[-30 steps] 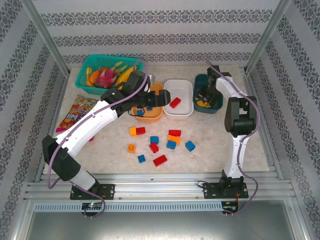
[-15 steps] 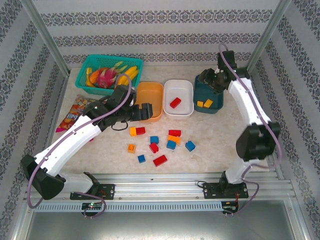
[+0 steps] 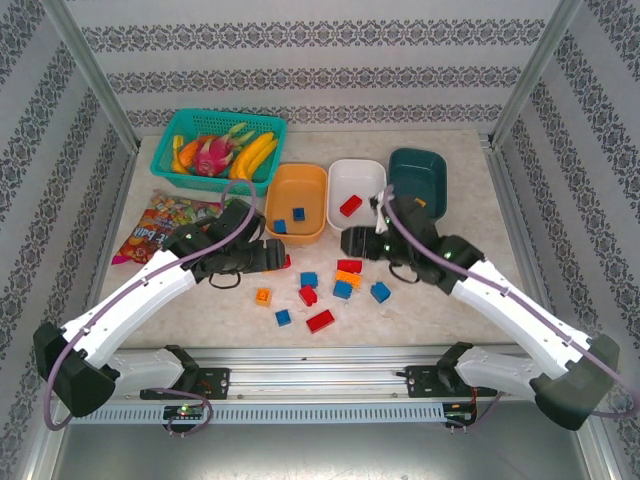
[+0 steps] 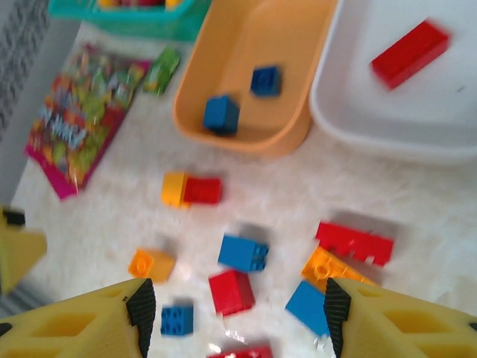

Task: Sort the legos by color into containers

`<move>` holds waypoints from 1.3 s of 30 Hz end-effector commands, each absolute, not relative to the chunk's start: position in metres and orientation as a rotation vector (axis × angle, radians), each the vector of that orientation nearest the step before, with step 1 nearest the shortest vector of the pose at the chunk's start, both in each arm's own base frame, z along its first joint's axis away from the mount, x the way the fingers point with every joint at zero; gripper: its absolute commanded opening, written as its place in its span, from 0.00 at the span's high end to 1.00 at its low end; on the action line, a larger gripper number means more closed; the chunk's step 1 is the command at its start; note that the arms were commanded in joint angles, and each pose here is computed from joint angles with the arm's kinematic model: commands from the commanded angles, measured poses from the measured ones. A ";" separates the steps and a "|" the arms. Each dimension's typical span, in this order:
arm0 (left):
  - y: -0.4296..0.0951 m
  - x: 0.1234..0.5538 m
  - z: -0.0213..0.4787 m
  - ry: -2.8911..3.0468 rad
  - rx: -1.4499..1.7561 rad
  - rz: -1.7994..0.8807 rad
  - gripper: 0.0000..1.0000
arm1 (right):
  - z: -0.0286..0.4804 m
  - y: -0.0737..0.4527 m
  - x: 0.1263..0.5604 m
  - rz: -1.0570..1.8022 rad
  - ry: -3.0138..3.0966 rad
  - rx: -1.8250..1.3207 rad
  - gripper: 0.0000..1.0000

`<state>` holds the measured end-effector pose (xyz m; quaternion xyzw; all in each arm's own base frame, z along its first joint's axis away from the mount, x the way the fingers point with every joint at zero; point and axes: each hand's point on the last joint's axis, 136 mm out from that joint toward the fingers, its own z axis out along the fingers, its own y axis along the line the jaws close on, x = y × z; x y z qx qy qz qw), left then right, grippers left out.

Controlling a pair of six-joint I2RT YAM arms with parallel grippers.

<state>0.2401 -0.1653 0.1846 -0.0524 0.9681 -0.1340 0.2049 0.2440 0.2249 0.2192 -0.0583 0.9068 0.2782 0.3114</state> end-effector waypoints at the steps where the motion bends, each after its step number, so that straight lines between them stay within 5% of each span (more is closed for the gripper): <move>1: -0.170 0.240 0.169 2.753 -0.210 -0.387 0.13 | 0.203 0.238 0.230 0.756 2.372 -0.172 0.36; 15: -0.153 0.228 0.113 2.894 -0.264 -0.228 0.25 | 0.181 0.260 0.209 0.811 2.438 -0.262 0.35; 25: -0.154 0.209 0.073 3.028 -0.038 -0.191 0.25 | 0.173 0.278 0.192 1.016 2.471 -0.316 0.25; 39: -0.156 0.215 0.087 2.994 -0.039 -0.201 0.22 | 0.172 0.270 0.205 0.946 2.509 -0.237 0.26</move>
